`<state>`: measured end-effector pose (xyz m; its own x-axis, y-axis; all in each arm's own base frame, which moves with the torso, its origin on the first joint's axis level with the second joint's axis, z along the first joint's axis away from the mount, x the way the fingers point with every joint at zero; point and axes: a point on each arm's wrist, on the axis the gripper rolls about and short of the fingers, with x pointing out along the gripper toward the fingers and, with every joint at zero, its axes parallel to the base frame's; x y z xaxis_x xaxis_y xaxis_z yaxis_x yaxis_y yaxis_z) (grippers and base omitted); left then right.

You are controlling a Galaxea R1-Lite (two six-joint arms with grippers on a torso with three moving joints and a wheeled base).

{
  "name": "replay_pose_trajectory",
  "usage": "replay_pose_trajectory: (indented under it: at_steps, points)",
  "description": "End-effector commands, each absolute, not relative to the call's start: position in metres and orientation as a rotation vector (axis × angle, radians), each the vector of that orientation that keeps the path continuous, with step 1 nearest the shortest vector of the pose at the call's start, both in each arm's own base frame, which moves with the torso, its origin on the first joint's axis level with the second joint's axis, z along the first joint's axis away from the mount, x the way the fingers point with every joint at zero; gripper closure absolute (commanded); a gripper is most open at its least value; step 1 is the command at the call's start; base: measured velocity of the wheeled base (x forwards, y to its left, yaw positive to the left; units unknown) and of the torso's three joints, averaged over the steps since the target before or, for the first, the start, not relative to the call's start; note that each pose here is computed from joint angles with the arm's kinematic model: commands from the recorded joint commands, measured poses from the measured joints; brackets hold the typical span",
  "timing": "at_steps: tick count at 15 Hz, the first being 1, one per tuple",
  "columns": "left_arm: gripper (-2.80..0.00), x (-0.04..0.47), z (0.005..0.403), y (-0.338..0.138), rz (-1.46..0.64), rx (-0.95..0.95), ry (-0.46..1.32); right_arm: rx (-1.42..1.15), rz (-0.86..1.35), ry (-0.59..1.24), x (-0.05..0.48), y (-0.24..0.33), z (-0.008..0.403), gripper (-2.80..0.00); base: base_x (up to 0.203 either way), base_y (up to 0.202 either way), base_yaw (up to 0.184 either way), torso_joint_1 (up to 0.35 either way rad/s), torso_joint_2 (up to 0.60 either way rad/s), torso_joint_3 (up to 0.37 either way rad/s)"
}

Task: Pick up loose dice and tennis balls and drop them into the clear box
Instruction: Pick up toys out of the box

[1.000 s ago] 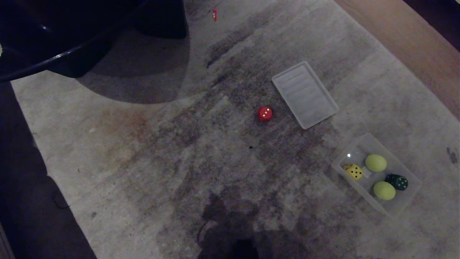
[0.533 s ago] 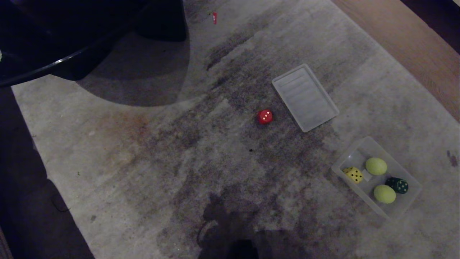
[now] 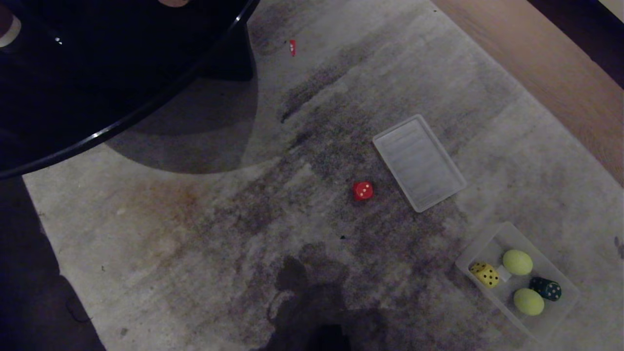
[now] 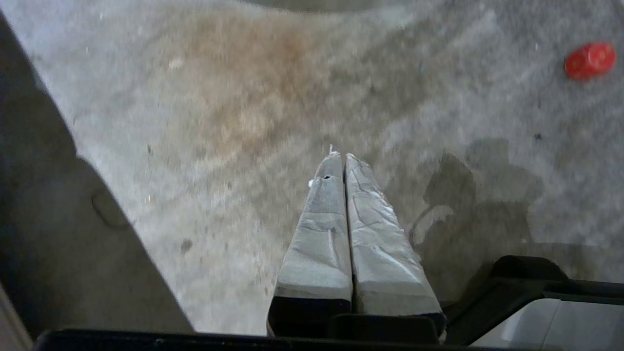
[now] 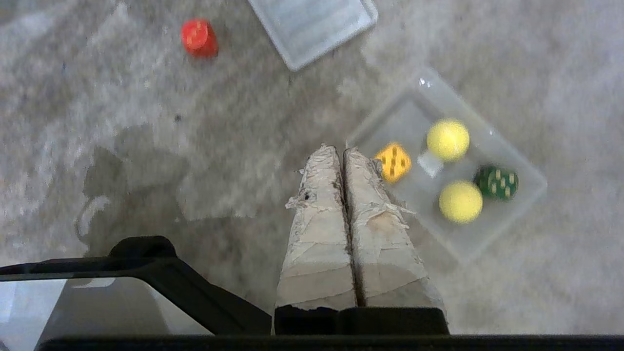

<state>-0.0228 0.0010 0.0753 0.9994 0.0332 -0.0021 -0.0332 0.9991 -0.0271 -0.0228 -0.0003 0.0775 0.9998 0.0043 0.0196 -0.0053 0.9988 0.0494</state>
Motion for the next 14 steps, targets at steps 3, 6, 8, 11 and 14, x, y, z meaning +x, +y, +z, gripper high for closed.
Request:
replay_pose_trajectory:
  at_steps: [3, 6, 8, 11, 14]
  points:
    - [0.0, -0.0226, 0.0749, 0.001, 0.032, -0.026, 0.004, 0.048, 0.006, -0.008, -0.0219, -0.0003, 0.0746, 0.0, 0.165, 0.0, -0.001, 0.003, 0.0, 0.004]
    - [0.0, -0.0226, 0.0749, 0.001, 0.034, -0.026, 0.004, 0.052, 0.004, -0.008, -0.0219, -0.0003, 0.0746, 0.0, 0.018, 0.0, 0.001, 0.001, 0.0, 0.001]
    - [0.0, -0.0226, 0.0749, 0.001, 0.034, -0.027, 0.004, 0.052, 0.003, -0.008, -0.022, -0.0003, 0.0748, 0.0, 0.0, 0.0, 0.0, 0.044, -0.24, -0.185]
    - [0.0, -0.0226, 0.0749, 0.001, 0.034, -0.028, 0.004, 0.052, 0.004, -0.008, -0.0219, -0.0003, 0.0746, 0.0, 0.003, -0.007, 0.073, 0.037, -0.24, -0.25]
    - [0.0, -0.0226, 0.0749, 0.001, 0.034, -0.028, 0.004, 0.051, 0.004, -0.008, -0.0219, -0.0003, 0.0746, 0.0, 0.003, -0.006, 0.151, 0.093, -0.21, -0.076]
